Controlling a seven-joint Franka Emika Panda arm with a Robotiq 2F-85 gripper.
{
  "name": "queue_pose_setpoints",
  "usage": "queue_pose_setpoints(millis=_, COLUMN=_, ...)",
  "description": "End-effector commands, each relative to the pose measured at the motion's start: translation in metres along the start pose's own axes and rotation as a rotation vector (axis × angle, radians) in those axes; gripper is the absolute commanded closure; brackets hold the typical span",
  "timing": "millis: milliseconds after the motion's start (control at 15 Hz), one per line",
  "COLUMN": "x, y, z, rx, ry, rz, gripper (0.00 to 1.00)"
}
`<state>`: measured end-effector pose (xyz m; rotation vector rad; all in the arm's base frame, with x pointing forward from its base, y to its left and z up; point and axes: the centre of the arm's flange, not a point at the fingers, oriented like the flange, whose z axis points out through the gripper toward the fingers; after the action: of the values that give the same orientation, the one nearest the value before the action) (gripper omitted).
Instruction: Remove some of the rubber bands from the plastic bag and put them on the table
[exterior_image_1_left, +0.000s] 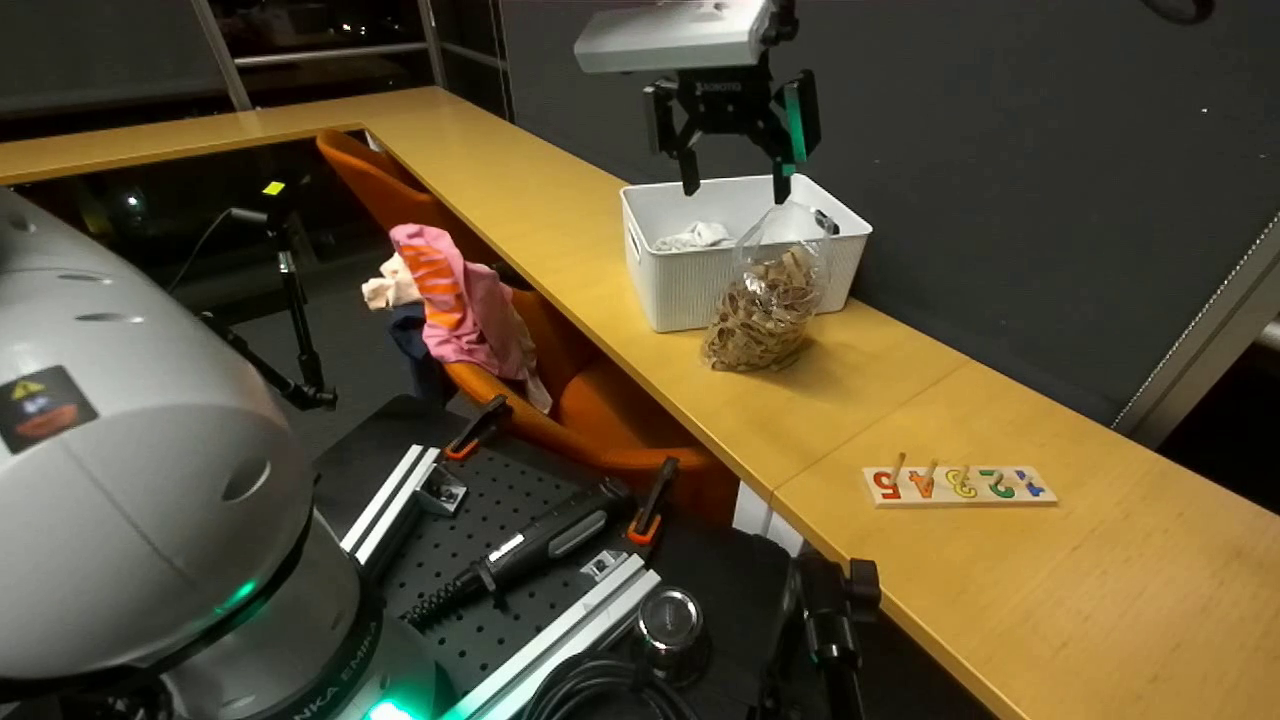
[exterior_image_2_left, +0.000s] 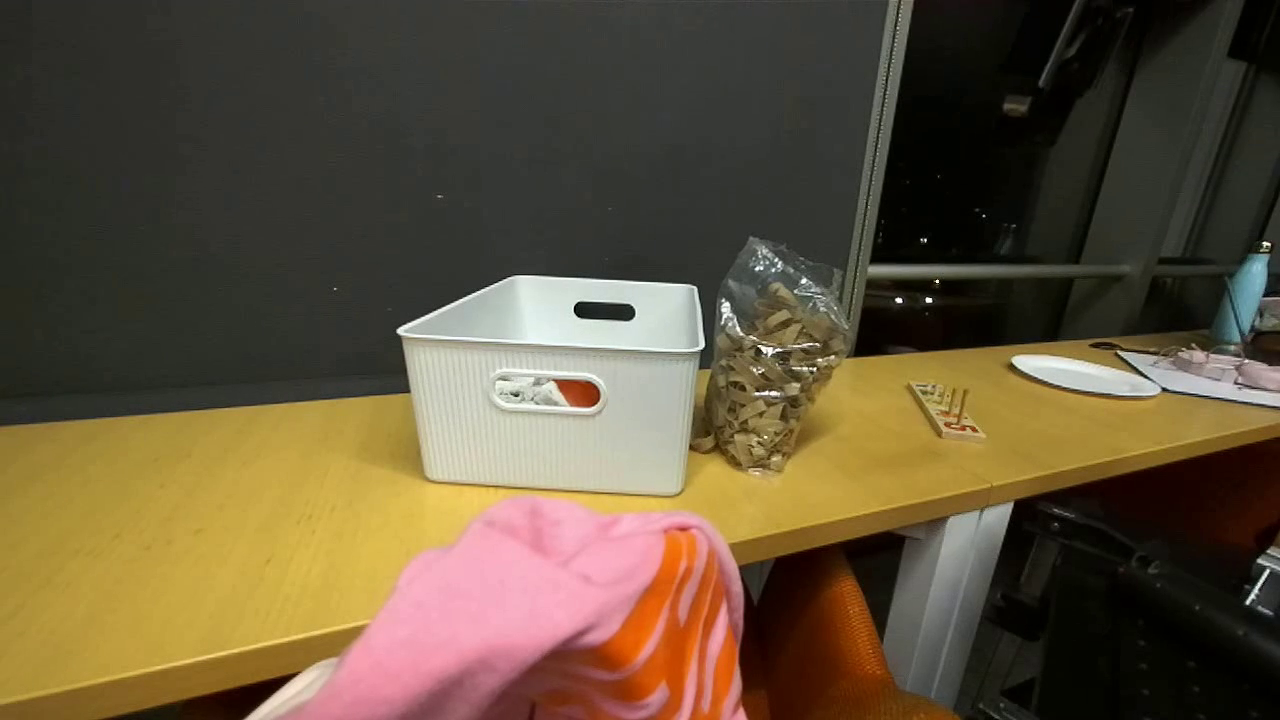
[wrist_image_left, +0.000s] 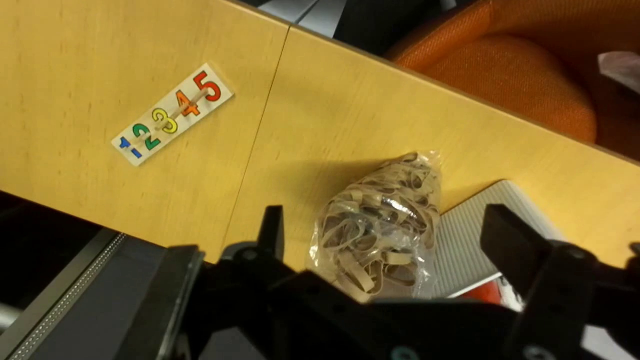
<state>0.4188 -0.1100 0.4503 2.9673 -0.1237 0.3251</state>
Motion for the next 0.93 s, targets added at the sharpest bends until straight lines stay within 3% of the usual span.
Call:
queue_pose_setpoints(millis=0, x=0.039, y=0.028, z=0.021, rx=-0.015, ry=0.052, rz=0.003, gripper=0.0)
queue_pose_setpoints(millis=333, x=0.086, y=0.068, z=0.058, rx=-0.027, ry=0.013, rz=0.044, gripper=0.0)
queue_pose_setpoints(millis=400, x=0.093, y=0.068, z=0.067, rx=-0.024, ry=0.006, rz=0.037, gripper=0.25)
queue_pose_setpoints(millis=533, x=0.106, y=0.067, z=0.084, rx=-0.021, ry=-0.007, rz=0.01, gripper=0.32)
queue_pose_setpoints(millis=867, x=0.127, y=0.049, z=0.11, rx=-0.034, ry=0.046, rz=-0.048, gripper=0.71)
